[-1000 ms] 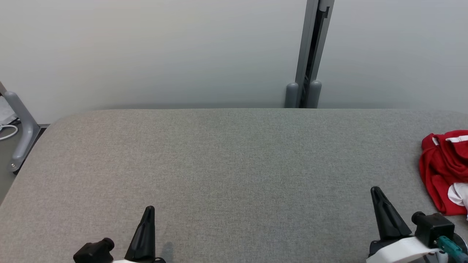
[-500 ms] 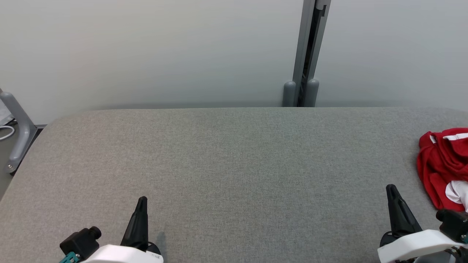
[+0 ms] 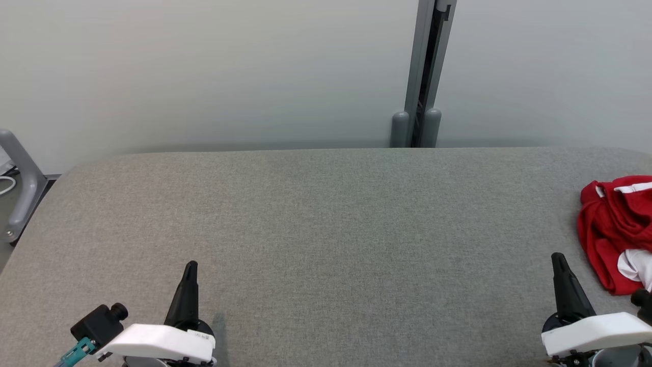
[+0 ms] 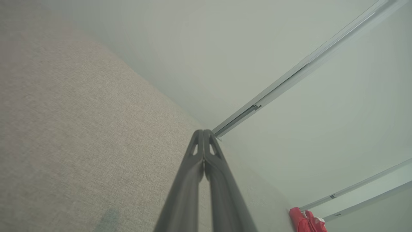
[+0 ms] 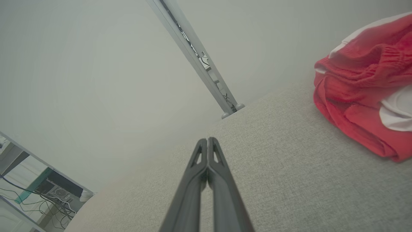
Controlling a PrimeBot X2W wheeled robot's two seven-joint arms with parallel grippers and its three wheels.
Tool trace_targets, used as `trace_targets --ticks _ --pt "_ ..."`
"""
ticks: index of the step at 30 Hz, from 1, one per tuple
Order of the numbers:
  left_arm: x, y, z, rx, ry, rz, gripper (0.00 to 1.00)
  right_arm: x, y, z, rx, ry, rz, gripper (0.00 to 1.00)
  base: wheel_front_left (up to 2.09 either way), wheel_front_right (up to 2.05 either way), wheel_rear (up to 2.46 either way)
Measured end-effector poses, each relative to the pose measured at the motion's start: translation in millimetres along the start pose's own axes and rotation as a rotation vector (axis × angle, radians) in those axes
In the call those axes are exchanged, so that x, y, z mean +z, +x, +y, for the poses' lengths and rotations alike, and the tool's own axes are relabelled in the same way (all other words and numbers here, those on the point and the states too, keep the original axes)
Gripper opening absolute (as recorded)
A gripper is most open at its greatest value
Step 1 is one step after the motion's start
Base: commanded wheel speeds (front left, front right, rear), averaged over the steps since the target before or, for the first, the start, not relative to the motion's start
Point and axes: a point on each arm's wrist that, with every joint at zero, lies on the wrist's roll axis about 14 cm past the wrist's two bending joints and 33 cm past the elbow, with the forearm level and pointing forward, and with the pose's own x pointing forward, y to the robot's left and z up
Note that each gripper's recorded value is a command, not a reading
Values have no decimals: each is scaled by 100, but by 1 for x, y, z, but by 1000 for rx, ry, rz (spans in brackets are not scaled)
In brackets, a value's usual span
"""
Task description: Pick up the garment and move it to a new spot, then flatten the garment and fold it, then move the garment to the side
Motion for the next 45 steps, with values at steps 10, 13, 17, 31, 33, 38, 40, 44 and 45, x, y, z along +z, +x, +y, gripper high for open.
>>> trace_targets --ticks 10,13,17,31,33,38,40,44,45 --pt "3 9 -2 -1 -105 12 0 8 3 -6 -26 142 -15 0 0 0 0" --pt "4 10 -3 -5 -124 12 0 9 3 -8 -31 169 -19 0 0 0 0" --pt "4 13 -3 -5 -163 19 0 11 2 -12 -45 221 -23 0 0 0 0" --pt "8 23 -8 -17 -285 31 0 18 3 -19 -64 390 -43 0 0 0 0" --pt "10 25 -11 -24 -300 29 0 20 4 -19 -62 411 -46 0 0 0 0" --pt "10 28 -12 -30 -340 35 0 21 4 -21 -66 465 -51 0 0 0 0" --pt "12 30 -14 -37 -356 35 0 22 4 -22 -68 486 -52 0 0 0 0" --pt "11 32 -14 -35 -384 42 0 24 3 -24 -71 527 -59 0 0 0 0" --pt "11 32 -14 -36 -390 42 0 25 3 -25 -72 536 -62 0 0 0 0"
